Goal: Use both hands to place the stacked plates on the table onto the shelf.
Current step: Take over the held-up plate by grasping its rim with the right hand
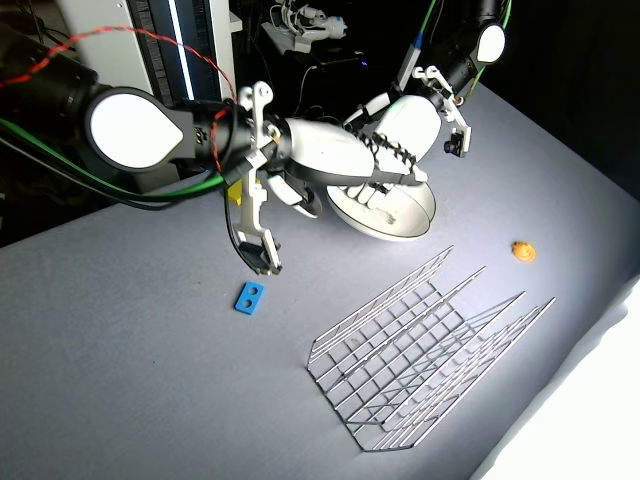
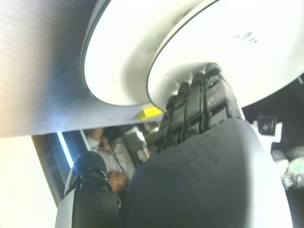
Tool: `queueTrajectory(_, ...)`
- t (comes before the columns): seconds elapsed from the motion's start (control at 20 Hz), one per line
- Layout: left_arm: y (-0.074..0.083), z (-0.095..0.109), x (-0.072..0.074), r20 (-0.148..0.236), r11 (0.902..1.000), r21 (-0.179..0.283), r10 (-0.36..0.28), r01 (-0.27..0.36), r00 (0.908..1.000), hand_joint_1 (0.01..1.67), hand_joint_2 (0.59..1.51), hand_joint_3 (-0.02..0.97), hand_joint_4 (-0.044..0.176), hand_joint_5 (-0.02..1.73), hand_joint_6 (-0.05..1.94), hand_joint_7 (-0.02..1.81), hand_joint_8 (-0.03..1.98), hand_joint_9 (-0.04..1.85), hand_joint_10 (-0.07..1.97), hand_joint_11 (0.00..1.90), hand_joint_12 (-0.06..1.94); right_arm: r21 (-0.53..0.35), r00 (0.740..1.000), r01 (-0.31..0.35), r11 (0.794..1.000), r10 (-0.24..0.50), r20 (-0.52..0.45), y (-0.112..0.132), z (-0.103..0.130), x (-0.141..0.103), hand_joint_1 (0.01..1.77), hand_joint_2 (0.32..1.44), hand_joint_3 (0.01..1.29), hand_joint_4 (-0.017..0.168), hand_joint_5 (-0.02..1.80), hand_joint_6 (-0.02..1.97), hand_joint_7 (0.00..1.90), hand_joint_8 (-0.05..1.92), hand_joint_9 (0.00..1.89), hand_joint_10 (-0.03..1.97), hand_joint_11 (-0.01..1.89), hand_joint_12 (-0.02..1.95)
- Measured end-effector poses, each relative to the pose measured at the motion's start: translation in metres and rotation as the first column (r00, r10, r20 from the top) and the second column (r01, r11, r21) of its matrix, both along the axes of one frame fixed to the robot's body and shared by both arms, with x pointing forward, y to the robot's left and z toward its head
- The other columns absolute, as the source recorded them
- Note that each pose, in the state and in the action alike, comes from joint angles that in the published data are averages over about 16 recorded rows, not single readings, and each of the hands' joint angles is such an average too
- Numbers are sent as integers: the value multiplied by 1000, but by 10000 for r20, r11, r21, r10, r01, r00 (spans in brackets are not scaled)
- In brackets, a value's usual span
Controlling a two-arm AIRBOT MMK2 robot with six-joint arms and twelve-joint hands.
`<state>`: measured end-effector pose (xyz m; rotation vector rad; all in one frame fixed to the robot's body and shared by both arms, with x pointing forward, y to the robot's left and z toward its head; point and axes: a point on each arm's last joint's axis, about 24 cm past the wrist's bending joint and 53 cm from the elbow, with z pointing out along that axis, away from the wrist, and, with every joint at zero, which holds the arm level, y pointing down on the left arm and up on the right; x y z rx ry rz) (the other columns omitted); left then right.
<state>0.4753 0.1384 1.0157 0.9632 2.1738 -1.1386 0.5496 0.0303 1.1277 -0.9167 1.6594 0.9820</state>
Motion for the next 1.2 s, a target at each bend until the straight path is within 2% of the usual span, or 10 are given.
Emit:
queueTrajectory(0.45, -2, 1, 1, -22, 10000, -88, 37, -37, 10000, 16, 1117, 14, -5, -10, -14, 13, -2, -6, -18, 16, -20, -668, 9999, 15, 9978, -6, 130, 28, -38, 12, 1075, 996, 14, 5, 21, 18, 13, 13, 22, 3, 20, 1)
queueTrajectory(0.85, -2, 1, 2, -45, 9999, -112, 81, -81, 10000, 17, 1114, 15, -4, -6, -14, 14, 0, -7, -18, 18, -21, -1001, 9998, -56, 9950, 75, 189, 48, -60, 17, 1091, 1001, 14, 6, 36, 18, 19, 13, 22, 3, 19, 8)
queueTrajectory(1.0, -1, 1, 2, -51, 9999, -112, 97, -98, 9999, 17, 1114, 15, -4, -4, -14, 15, 1, -6, -18, 18, -22, -1062, 9997, -72, 9943, 94, 208, 51, -65, 18, 1103, 1003, 15, 5, 79, 18, 54, 13, 47, 3, 19, 110)
queueTrajectory(1.2, -1, 1, 3, -65, 9998, -122, 132, -133, 9999, 17, 1114, 15, -4, -1, -13, 17, 2, -6, -18, 18, -22, -1067, 9997, -76, 9943, 101, 229, 54, -67, 20, 1112, 1006, 15, 5, 174, 16, 156, 11, 138, 16, 17, 391)
